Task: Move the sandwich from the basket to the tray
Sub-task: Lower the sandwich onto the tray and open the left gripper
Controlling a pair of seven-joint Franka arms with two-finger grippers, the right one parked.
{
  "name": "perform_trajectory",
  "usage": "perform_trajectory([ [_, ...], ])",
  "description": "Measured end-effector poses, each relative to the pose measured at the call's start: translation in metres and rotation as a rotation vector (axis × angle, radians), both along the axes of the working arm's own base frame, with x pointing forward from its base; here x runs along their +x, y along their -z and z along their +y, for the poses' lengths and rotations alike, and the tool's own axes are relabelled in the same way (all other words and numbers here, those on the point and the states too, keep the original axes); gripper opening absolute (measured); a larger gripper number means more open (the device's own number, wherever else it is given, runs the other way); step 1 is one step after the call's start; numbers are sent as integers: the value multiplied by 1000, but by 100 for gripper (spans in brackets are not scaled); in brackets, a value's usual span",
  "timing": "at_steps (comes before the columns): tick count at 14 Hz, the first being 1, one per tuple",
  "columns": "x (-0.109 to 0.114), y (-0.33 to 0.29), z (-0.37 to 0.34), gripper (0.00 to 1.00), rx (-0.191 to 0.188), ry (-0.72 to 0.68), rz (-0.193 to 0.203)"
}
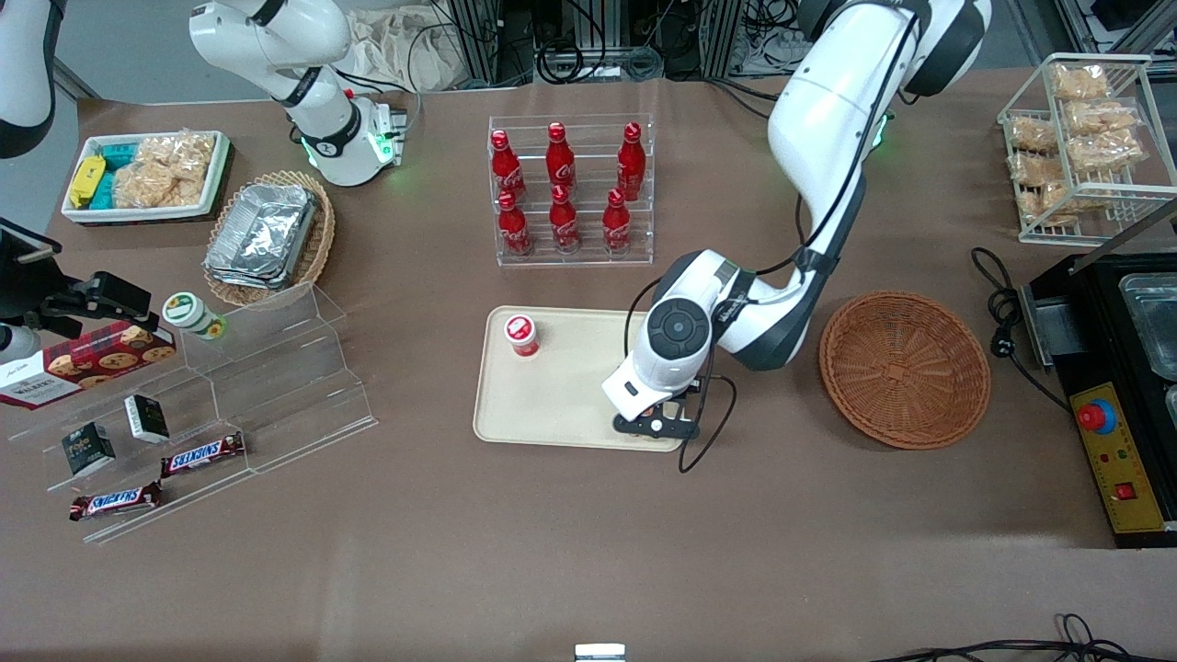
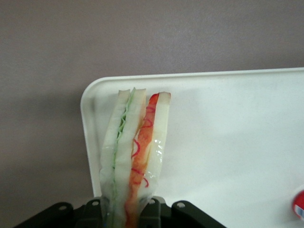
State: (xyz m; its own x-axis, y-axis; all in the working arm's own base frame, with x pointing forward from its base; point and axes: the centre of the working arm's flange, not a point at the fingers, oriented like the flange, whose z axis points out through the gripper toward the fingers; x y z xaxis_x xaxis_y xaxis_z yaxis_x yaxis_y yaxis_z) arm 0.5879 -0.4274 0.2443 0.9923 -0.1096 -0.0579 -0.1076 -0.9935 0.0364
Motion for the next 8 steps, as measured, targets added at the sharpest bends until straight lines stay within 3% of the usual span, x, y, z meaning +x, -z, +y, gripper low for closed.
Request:
perform_trajectory([
  [5, 1, 7, 1, 20, 10, -70, 8],
  [8, 0, 10, 1, 45, 12, -71, 12],
])
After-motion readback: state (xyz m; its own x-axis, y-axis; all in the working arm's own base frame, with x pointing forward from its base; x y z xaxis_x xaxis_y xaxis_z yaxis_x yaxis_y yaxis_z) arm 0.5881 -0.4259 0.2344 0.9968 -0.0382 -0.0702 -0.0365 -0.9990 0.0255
